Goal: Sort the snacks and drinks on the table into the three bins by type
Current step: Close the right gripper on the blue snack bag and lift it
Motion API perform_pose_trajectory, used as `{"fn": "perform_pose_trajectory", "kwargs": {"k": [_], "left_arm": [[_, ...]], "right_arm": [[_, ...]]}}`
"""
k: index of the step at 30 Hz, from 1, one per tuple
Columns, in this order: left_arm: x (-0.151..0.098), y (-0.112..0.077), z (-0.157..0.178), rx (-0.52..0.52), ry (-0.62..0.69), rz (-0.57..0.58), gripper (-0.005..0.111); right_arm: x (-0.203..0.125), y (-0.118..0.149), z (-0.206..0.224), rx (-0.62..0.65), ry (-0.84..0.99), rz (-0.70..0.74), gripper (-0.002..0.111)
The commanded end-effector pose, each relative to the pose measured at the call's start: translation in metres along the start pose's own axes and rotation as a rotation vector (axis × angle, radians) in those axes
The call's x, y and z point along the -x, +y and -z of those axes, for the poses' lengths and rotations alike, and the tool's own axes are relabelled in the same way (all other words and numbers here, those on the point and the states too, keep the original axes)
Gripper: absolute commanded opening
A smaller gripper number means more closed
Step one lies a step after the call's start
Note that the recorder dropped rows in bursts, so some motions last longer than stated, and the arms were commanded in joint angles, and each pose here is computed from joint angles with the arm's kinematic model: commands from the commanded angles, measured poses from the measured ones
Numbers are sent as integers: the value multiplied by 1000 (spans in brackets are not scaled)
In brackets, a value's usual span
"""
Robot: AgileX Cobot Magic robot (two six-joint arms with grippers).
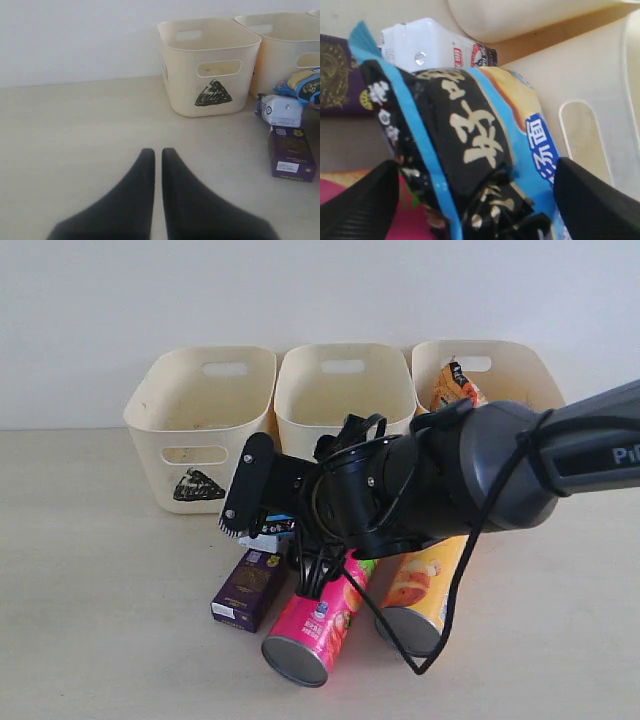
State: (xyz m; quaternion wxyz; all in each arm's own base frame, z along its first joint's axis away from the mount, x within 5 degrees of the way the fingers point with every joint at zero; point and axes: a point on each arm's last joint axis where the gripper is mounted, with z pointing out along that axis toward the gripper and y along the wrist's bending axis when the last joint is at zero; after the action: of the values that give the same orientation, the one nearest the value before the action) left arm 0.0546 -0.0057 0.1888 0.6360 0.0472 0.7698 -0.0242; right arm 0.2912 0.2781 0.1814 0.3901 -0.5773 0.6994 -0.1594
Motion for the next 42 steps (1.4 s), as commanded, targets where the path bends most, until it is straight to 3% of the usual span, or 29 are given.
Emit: {"fn": "perform_pose_trajectory", "kwargs": {"k": [1, 9, 12, 16, 17, 19, 20, 29, 34, 42], "left_arm": [[0, -1, 0, -8, -8, 5, 4], [0, -1, 0, -8, -8, 5, 4], [0, -1, 0, -8, -8, 5, 4], [0, -1, 0, -8, -8, 5, 4], [0, -1, 0, -8, -8, 5, 4], [0, -1, 0, -8, -8, 5, 4], [0, -1, 0, -8, -8, 5, 4], [0, -1, 0, -8, -8, 5, 4], [0, -1, 0, -8, -8, 5, 4], [0, -1, 0, -8, -8, 5, 4]], "right_arm": [[-1, 4, -8, 15, 0, 12, 75], [-11, 5, -17, -52, 89, 67, 75], [-10, 3, -17, -74, 73, 51, 69], [-9, -2, -17, -126, 61, 26, 43], [-9, -3, -17, -136, 65, 18, 24], [-9, -3, -17, -142, 70, 20, 4], [-10, -4, -17, -146, 72, 22, 0], [-9, -10, -13, -191, 81, 58, 0], [1, -31, 18, -193, 9, -17, 0], [2, -42, 45, -141, 6, -70, 0]]}}
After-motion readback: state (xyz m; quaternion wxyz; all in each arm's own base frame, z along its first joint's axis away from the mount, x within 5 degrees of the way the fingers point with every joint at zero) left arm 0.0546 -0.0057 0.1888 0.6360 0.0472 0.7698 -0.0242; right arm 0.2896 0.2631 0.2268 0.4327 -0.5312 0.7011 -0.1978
